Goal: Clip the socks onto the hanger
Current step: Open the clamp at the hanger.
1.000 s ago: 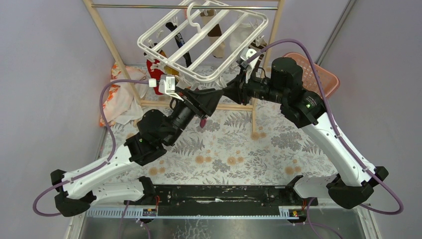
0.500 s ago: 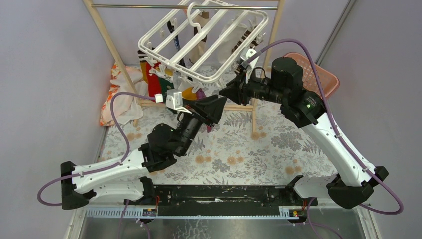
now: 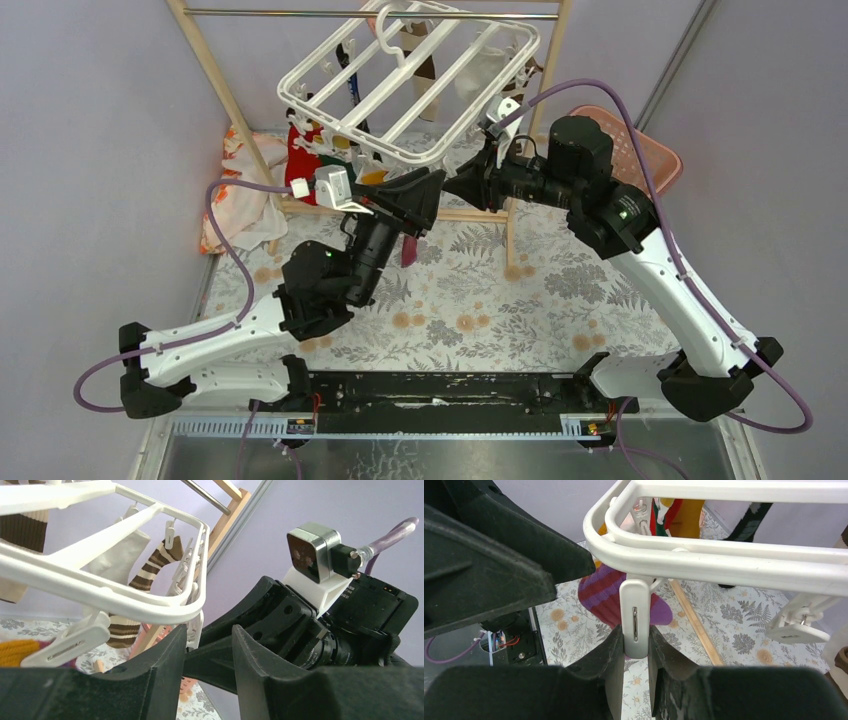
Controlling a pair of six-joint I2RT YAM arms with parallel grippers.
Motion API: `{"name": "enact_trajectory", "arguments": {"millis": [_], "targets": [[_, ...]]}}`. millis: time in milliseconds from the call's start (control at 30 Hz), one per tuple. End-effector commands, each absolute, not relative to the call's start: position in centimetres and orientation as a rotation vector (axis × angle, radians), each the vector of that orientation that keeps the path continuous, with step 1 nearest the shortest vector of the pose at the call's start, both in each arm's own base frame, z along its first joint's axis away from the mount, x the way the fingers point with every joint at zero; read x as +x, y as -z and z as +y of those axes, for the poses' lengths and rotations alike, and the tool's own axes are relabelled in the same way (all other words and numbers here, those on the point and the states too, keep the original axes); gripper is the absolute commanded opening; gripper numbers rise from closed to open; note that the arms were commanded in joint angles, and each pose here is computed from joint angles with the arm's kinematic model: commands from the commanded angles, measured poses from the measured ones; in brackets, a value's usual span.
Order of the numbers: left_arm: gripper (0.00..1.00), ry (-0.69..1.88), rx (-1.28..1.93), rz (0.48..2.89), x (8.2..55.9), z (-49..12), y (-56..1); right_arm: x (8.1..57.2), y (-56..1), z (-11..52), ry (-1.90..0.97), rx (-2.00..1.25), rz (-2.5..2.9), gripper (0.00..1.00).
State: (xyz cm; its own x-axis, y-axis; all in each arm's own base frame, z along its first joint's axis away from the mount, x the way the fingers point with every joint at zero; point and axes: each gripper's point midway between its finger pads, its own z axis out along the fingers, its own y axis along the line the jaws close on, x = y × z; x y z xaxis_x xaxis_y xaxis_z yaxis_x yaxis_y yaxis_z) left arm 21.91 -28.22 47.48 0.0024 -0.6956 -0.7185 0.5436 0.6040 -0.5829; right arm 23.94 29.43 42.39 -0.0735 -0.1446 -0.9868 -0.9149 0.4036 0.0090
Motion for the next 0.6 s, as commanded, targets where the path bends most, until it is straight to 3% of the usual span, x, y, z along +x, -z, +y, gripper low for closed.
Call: {"name": "enact_trajectory", "arguments": {"millis": [0,567], "targets": [[0.43,0.962,-0.180,1.187,22.1,-27.9,-49.6,22.3,-45.0,29.2,-0.892,-0.986,1.434,0.00],[0.41,0.994,-0.165,1.227,22.2,-29.5,-49.0,21.9,-45.2,28.7,-0.882,-0.984,1.430,0.00]]}}
